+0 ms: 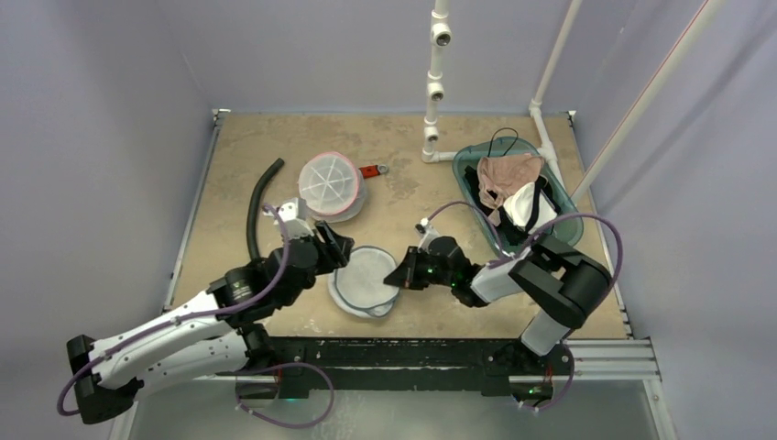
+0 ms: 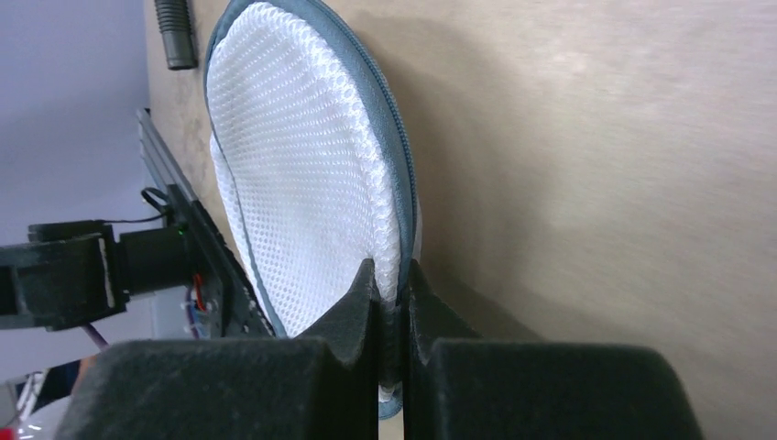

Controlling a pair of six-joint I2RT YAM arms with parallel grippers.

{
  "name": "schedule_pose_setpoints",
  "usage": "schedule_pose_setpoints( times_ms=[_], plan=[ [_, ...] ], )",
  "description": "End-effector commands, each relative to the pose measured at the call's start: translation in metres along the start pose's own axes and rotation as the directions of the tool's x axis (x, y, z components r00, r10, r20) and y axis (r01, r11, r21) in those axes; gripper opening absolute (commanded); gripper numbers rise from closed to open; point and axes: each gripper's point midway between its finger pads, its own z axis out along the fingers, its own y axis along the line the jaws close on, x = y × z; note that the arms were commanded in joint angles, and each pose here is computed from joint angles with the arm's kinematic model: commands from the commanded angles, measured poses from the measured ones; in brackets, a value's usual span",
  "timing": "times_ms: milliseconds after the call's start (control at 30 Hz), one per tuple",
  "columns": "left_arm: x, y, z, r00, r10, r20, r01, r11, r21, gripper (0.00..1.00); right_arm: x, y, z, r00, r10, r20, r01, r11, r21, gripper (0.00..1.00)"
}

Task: Unzip the laundry bag and remove the bra
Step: Move the laundry bag to the center of the board.

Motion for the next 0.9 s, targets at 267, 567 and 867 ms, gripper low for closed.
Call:
schedule_pose_setpoints(
  times_ms=[267,567,867],
  plan=[
    [-0.055,0.053,-0.040,0.984,-0.013,0.177,0.053,0.974,-0.221,0.53,-0.008,0.080,0.090,0.991,0.118,0.066,-0.112,0.990,-0.089,0.00],
    [-0.067,0.064,-0.050,0.974,-0.015,0.224,0.073,0.965,-0.252,0.55,-0.009,0.124,0.137,0.996,0.074,0.051,-0.066,0.989,-0.132,0.01],
    [-0.070,0.064,-0.052,0.975,0.006,0.224,0.053,0.965,-0.256,0.59,-0.008,0.117,0.083,0.998,-0.041,0.045,0.044,0.996,-0.072,0.76]
  ],
)
